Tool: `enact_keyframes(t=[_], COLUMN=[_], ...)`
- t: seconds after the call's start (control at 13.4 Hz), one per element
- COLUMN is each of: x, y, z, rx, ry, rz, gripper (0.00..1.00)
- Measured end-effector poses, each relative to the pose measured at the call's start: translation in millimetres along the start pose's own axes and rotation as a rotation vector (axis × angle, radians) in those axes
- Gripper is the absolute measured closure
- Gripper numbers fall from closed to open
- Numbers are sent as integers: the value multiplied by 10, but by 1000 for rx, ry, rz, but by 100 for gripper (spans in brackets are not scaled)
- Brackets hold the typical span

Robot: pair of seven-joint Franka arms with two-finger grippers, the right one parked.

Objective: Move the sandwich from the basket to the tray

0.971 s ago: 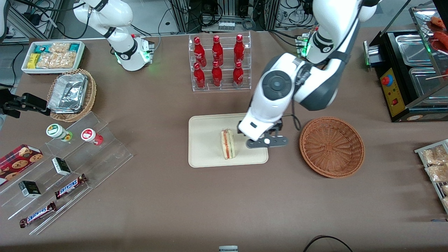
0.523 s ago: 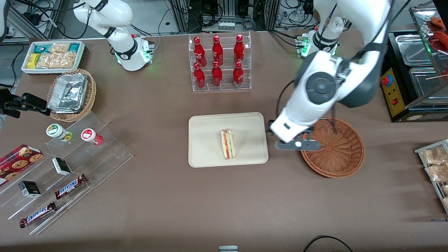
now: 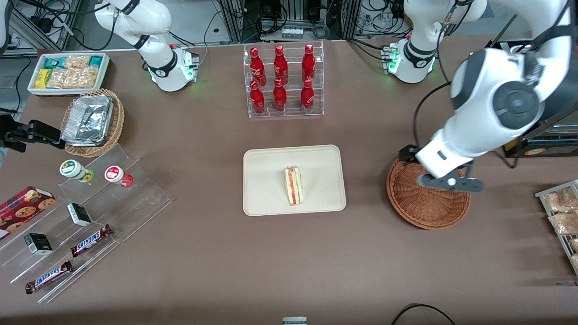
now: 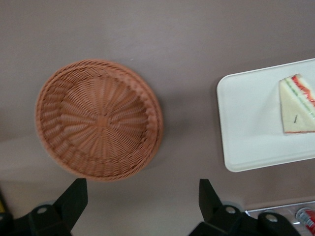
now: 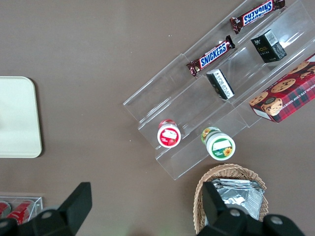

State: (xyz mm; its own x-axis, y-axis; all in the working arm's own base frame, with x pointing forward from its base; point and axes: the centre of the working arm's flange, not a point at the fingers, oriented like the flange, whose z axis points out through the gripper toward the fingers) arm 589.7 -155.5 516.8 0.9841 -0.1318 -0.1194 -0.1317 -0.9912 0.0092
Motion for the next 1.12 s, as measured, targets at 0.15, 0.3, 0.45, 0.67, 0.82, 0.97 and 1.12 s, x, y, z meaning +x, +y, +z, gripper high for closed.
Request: enact_keyframes(t=[0.15,0.3,0.45,0.67,0.82,0.97,1.12], x=[-181,-400,-554,-688,-762,-813,-890], y=[-299,-524,-712,-786,-793,-849,-932], z=[-228,-437,-590,-714,-777,-847,-915], rx=[-1,-2,-3,-1,2,2,3], ry=[-15,-44,-50,-58,-71,-66,-69], rz=[-27,-2,12,4,2,-9,-26], gripper=[0,0,0,0,0,0,0])
